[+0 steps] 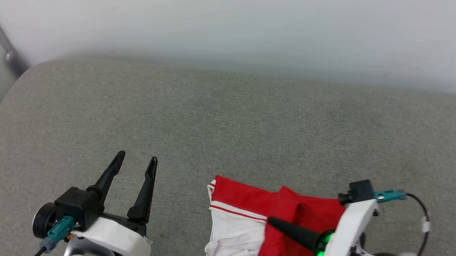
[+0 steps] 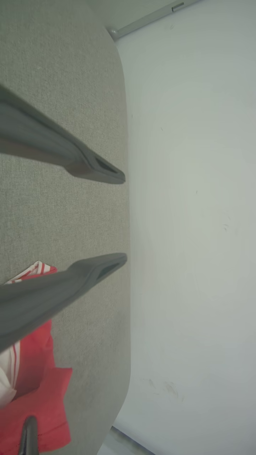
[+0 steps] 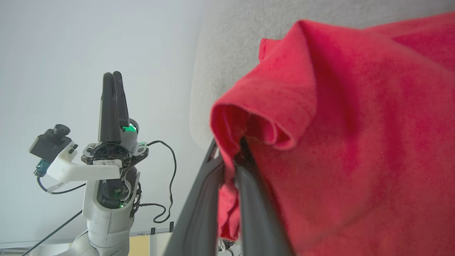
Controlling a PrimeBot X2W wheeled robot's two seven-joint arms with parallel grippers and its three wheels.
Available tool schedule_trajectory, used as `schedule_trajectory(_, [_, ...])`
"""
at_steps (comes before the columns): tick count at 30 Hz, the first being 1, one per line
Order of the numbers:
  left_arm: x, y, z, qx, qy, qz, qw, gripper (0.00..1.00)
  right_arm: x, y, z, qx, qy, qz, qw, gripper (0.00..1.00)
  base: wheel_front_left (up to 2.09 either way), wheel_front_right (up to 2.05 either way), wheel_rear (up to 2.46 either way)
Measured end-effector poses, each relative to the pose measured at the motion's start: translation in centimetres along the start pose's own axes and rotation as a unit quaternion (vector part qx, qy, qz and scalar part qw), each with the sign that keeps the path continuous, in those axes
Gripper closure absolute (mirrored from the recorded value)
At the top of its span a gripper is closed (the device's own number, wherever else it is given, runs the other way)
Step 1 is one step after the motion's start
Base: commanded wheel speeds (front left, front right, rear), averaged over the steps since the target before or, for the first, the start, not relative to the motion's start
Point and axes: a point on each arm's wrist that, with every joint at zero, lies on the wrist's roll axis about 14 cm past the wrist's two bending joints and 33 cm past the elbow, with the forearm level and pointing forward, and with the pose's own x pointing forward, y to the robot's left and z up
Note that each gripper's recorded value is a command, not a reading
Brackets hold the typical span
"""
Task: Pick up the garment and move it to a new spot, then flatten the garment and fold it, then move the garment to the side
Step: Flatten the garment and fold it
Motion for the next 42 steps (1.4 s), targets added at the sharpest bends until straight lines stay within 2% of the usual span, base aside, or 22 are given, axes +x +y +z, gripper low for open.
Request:
schedule_trajectory(5, [-0.5, 0.6, -0.1, 0.001, 0.003, 0.009, 1.0, 0.0, 2.8, 1.9, -1.5, -0.009, 0.012, 0.027, 1.0, 1.0, 0.0, 0.0, 0.0])
schedule_trajectory(6, [-0.5, 0.7, -0.2, 0.001, 0.004, 0.01, 1.0, 0.0, 3.2, 1.8, -1.7, -0.013, 0.012, 0.024, 1.0, 0.94, 0.0, 0.0, 0.0])
schedule_trajectory(7, [-0.5, 0.8, -0.2, 0.002, 0.004, 0.012, 1.0, 0.0, 3.6, 1.8, -2.1, -0.014, 0.019, 0.022, 0.999, 0.53, 0.0, 0.0, 0.0])
schedule_trajectory(8, [-0.5, 0.9, -0.3, 0.002, 0.005, 0.013, 1.0, 0.0, 3.9, 1.9, -2.5, -0.016, 0.025, 0.023, 0.999, 0.31, 0.0, 0.0, 0.0])
schedule_trajectory(9, [-0.6, 1.0, -0.3, 0.002, 0.005, 0.014, 1.0, 0.0, 4.2, 2.0, -2.8, -0.017, 0.029, 0.024, 0.999, 0.02, 0.0, 0.0, 0.0])
schedule_trajectory(14, [-0.5, 1.1, -0.7, -0.001, 0.009, 0.016, 1.0, 0.0, 4.6, 3.1, -1.9, -0.056, 0.017, 0.03, 0.998, 0.0, 0.0, 0.0, 0.0])
schedule_trajectory(18, [-0.3, 1.0, -0.7, -0.003, 0.008, 0.014, 1.0, 0.0, 3.6, 3.0, -0.2, -0.118, -0.008, 0.015, 0.993, 0.0, 0.0, 0.0, 0.0])
schedule_trajectory(20, [-0.2, 0.9, -0.7, -0.003, 0.007, 0.013, 1.0, 0.0, 2.6, 2.2, 1.3, -0.169, -0.036, -0.011, 0.985, 0.0, 0.0, 0.0, 0.0])
schedule_trajectory(22, [-0.1, 0.8, -0.6, -0.003, 0.006, 0.011, 1.0, 0.0, 1.0, 0.7, 4.0, -0.228, -0.085, -0.053, 0.968, 0.0, 0.0, 0.0, 0.0])
schedule_trajectory(24, [0.0, 0.7, -0.6, -0.003, 0.003, 0.01, 1.0, 0.0, -0.9, -0.8, 6.7, -0.283, -0.133, -0.099, 0.945, 0.0, 0.0, 0.0, 0.0])
schedule_trajectory(29, [0.2, 0.6, -0.6, -0.005, 0.002, 0.01, 1.0, 0.0, -5.7, -3.8, 11.0, -0.326, -0.215, -0.187, 0.901, 0.0, 0.0, 0.0, 0.0])
schedule_trajectory(33, [0.2, 0.9, -0.4, -0.005, -0.001, 0.017, 1.0, 0.0, -10.7, -5.9, 13.2, -0.363, -0.275, -0.258, 0.852, 0.0, 0.0, 0.0, 0.0])
schedule_trajectory(34, [0.2, 0.9, -0.4, -0.005, -0.001, 0.017, 1.0, 0.0, -10.7, -5.9, 13.2, -0.363, -0.275, -0.258, 0.852, 0.0, 0.0, 0.0, 0.0])
schedule_trajectory(35, [-0.1, 1.2, -0.4, -0.005, -0.001, 0.025, 1.0, 0.0, -12.9, -5.7, 13.9, -0.385, -0.31, -0.277, 0.824, 0.0, 0.0, 0.0, 0.0])
schedule_trajectory(37, [-0.5, 1.5, -0.5, -0.004, 0.0, 0.031, 0.999, 0.0, -14.9, -4.3, 13.9, -0.41, -0.357, -0.281, 0.791, 0.0, 0.0, 0.0, 0.0])
schedule_trajectory(39, [-0.7, 1.6, -0.6, -0.004, 0.001, 0.033, 0.999, 0.0, -15.3, -3.2, 13.2, -0.418, -0.378, -0.272, 0.78, 0.0, 0.0, 0.0, 0.0])
schedule_trajectory(42, [-1.1, 1.5, -0.8, -0.001, 0.004, 0.034, 0.999, 0.0, -15.6, -1.9, 11.8, -0.425, -0.397, -0.257, 0.772, 0.0, 0.0, 0.0, 0.0])
